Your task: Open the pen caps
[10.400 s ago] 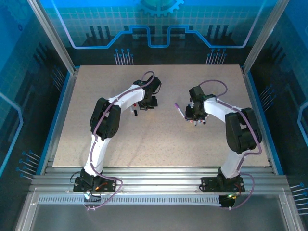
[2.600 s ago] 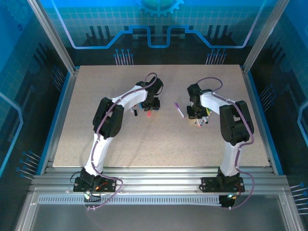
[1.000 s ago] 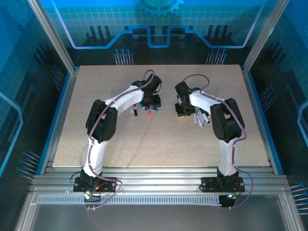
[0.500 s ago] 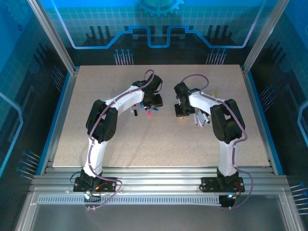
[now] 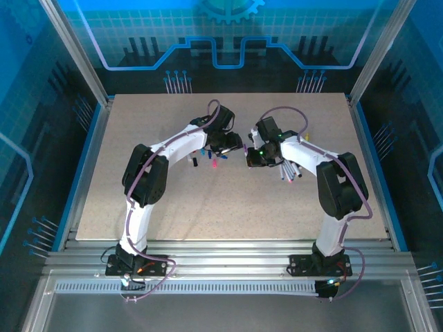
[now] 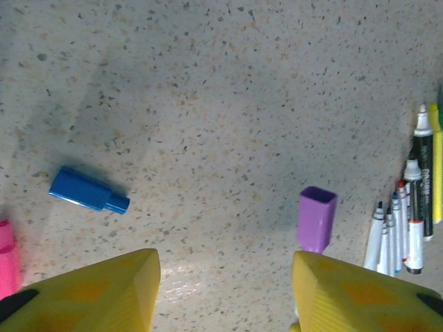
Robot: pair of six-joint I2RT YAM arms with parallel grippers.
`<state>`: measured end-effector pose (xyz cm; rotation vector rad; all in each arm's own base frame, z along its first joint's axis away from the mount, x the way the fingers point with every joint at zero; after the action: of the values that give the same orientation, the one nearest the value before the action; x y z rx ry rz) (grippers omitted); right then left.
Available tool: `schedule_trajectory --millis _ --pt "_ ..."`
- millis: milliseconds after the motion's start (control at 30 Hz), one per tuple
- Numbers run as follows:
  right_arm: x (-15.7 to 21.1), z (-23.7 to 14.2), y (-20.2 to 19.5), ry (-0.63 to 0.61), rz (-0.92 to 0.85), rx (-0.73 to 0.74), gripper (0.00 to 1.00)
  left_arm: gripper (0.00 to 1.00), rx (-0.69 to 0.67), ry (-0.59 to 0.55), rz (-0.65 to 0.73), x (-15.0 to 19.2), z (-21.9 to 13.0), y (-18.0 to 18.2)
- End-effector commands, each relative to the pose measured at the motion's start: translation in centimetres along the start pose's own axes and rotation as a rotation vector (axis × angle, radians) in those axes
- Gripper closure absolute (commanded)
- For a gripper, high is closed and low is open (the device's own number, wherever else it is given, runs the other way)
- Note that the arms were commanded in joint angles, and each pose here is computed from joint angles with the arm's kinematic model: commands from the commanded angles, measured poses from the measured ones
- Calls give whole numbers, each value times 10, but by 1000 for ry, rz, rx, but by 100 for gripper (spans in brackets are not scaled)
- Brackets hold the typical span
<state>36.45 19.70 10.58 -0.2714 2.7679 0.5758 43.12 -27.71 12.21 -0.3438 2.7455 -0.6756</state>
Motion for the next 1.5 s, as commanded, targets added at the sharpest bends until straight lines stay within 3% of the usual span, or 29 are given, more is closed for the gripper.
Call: schedule_trajectory --millis 0,500,800,900,1033,1300,1367,1400,1467 --pt "3 -7 18 -1 -6 -90 100 46 67 -14 -25 0 -17 -16" --pt "4 -25 36 -22 -36 -175 100 46 88 25 -45 0 0 -24" --pt "7 -17 35 -22 -12 -183 100 48 86 45 -51 4 7 -24" --pt "3 -21 37 -48 -16 -193 100 56 88 53 -51 7 9 -23" --pt "2 -23 38 -58 -13 -194 100 75 93 57 -53 8 11 -22" --pt "0 -27 38 -97 0 -202 100 83 97 74 -49 12 14 -20" --pt "-1 -28 37 -102 2 -196 100 90 98 81 -48 13 15 -19" --pt "-1 -27 36 -102 5 -195 100 99 98 84 -48 13 16 -19" --pt "0 -27 37 -102 -1 -206 100 100 99 84 -49 14 16 -18"
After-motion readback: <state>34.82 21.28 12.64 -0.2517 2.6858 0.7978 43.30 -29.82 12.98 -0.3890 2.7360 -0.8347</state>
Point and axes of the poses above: each hand's point on the last joint's axis, 136 mm out from that joint toward the fingers, its own z axis out along the fingers, its own y axis along the line the jaws close on, x = y × z, the point moved 4 cm from there along -z, back along the fingers
